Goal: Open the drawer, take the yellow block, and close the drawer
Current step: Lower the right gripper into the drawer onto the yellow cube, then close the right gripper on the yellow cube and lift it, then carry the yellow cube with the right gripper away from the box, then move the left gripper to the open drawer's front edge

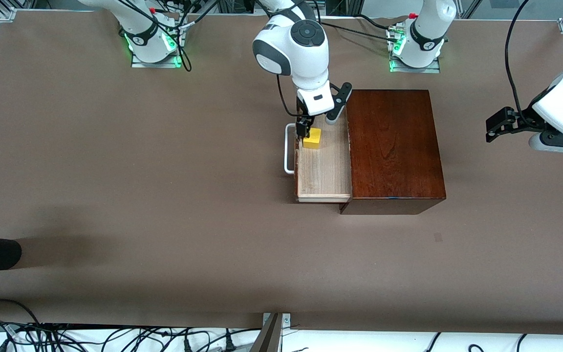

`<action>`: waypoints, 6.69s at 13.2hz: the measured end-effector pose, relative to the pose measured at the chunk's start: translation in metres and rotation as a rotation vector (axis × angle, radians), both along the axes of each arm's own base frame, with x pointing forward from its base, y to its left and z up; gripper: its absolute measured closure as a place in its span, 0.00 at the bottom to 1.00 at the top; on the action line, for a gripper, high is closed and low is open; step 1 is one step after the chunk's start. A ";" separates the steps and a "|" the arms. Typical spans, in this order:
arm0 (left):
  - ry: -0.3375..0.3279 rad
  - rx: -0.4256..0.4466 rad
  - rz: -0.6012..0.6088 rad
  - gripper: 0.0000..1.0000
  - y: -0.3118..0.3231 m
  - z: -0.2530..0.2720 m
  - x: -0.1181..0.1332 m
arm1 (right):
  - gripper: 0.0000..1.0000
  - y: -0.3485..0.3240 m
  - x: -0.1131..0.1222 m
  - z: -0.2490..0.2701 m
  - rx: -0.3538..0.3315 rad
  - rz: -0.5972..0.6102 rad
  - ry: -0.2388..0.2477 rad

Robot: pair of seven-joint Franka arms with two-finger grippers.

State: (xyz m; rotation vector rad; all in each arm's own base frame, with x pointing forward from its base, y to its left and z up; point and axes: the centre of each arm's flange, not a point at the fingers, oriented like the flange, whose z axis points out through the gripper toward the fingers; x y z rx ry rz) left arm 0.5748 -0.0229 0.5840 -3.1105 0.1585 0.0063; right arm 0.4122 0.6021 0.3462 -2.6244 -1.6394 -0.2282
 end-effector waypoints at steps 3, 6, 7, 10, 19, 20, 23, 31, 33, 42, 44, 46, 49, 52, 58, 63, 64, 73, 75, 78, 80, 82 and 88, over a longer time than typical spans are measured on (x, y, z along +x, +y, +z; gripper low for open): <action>0.000 0.000 0.000 0.00 0.000 0.000 0.000 | 0.00 -0.002 0.003 -0.004 -0.016 0.046 -0.016; 0.000 0.000 0.000 0.00 0.000 0.000 0.000 | 0.00 0.001 0.005 -0.016 -0.007 0.057 -0.021; 0.000 0.000 0.000 0.00 0.000 0.000 0.000 | 0.00 0.002 0.006 -0.020 -0.004 0.058 -0.024; 0.000 0.000 0.000 0.00 0.000 0.000 0.000 | 0.00 0.002 0.008 -0.028 -0.006 0.065 -0.028; -0.001 0.000 0.001 0.00 0.001 0.000 0.000 | 0.44 0.002 0.016 -0.044 0.001 0.093 -0.054; -0.001 0.000 0.001 0.00 0.001 0.000 0.000 | 0.44 0.002 0.017 -0.042 0.003 0.093 -0.056; -0.008 0.000 0.002 0.00 0.001 0.004 0.001 | 0.44 0.005 0.022 -0.024 -0.015 0.084 -0.050; -0.013 -0.001 0.003 0.00 0.002 0.006 0.001 | 0.44 -0.029 0.068 0.065 -0.063 -0.045 0.053; -0.013 -0.001 0.003 0.00 0.002 0.006 0.001 | 0.44 -0.062 0.095 0.096 -0.056 -0.103 0.054; -0.012 -0.001 0.003 0.00 0.002 0.005 0.001 | 0.44 -0.260 0.195 0.116 -0.116 -0.455 0.116; -0.012 -0.001 0.003 0.00 0.001 0.006 0.001 | 0.44 -0.298 0.200 0.103 -0.128 -0.518 0.112; -0.011 -0.001 0.002 0.00 0.001 0.005 0.002 | 0.44 -0.336 0.198 0.079 -0.134 -0.590 0.109; 0.000 0.000 -0.003 0.00 -0.002 -0.001 0.004 | 0.44 -0.393 0.183 0.041 -0.118 -0.690 0.096; 0.017 0.002 -0.013 0.00 -0.009 -0.012 0.008 | 0.44 -0.436 0.158 0.010 -0.089 -0.767 0.082; 0.007 -0.002 -0.002 0.00 -0.003 -0.007 0.010 | 0.44 -0.526 0.121 -0.039 -0.065 -0.924 0.079; -0.012 -0.015 -0.006 0.00 -0.007 0.006 0.010 | 0.44 -0.584 0.103 -0.069 -0.036 -1.066 0.051; -0.010 -0.020 -0.011 0.00 -0.011 0.005 0.010 | 0.44 -0.589 0.101 -0.075 -0.032 -1.085 0.046; 0.002 -0.029 -0.180 0.00 -0.117 -0.010 0.024 | 0.44 -0.607 0.102 -0.125 -0.030 -1.144 -0.001; 0.011 -0.033 -0.172 0.00 -0.138 -0.016 0.024 | 0.44 -0.612 0.100 -0.131 -0.004 -1.142 0.019; 0.015 -0.037 -0.124 0.00 -0.180 -0.018 0.013 | 0.44 -0.617 0.098 -0.140 0.007 -1.127 0.037; 0.030 -0.039 -0.068 0.00 -0.226 -0.025 -0.002 | 0.44 -0.619 0.097 -0.144 0.004 -1.128 0.042; 0.054 -0.029 0.003 0.00 -0.282 -0.042 -0.022 | 0.44 -0.621 0.095 -0.146 0.014 -1.128 0.047; 0.035 -0.069 0.177 0.00 -0.414 -0.108 -0.064 | 0.44 -0.630 0.093 -0.159 0.044 -1.118 0.060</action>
